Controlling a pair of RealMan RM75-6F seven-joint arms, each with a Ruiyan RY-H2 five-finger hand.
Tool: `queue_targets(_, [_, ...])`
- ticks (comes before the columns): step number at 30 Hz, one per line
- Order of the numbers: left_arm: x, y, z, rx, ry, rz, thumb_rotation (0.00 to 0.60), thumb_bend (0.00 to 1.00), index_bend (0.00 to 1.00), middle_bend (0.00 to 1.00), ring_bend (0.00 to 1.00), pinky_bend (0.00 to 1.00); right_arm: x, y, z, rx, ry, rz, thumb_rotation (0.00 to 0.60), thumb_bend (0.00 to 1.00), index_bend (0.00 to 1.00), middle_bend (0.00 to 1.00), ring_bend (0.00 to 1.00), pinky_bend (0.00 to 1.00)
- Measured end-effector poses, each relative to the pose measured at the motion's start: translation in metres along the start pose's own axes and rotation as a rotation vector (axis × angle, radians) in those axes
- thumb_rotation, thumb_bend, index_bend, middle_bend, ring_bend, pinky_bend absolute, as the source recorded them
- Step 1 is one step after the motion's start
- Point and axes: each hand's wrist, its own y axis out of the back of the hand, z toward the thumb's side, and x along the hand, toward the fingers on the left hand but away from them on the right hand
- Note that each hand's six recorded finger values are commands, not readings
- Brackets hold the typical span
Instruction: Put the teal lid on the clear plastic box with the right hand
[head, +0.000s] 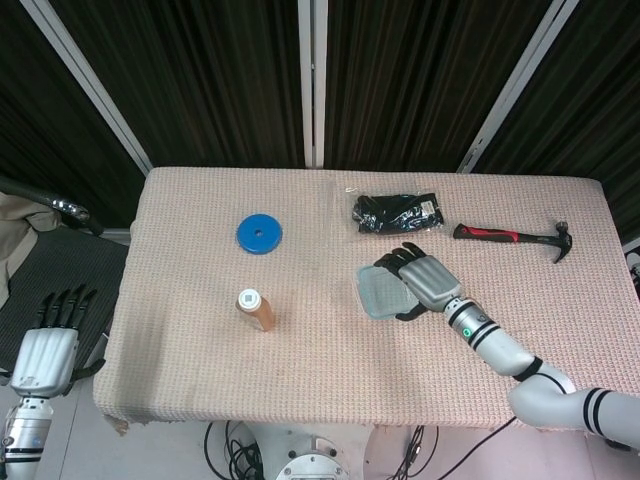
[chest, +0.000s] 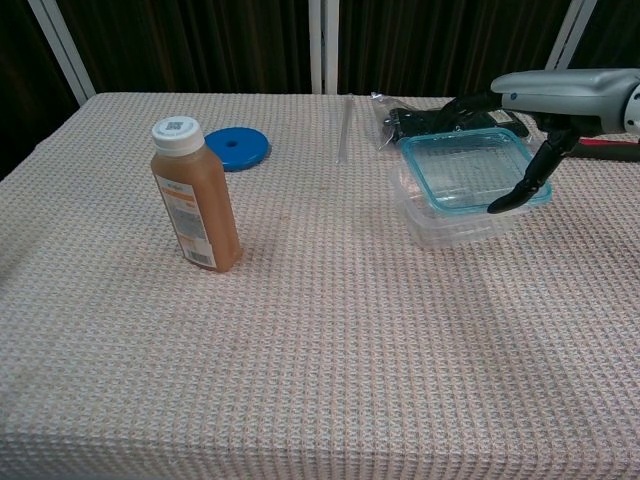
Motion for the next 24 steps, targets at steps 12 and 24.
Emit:
queue_targets(12, [0.002,0.0,0.001,-0.004,-0.004,0.001,0.6,0.0,0.0,0.0,0.0,0.0,-0.019,-0.007,0.0,0.002,0.001,0.016,0.6,0.33,0.34,0.29,0.1,0.03])
queue_targets(24, [0.001,0.001,0.002,-0.003,0.001,0.003,0.6,0.0,0.0,0.0,0.0,0.0,-0.022,-0.013,-0.002,-0.018,0.007,0.02,0.6,0.33,0.33,0.28,0.1,0.02])
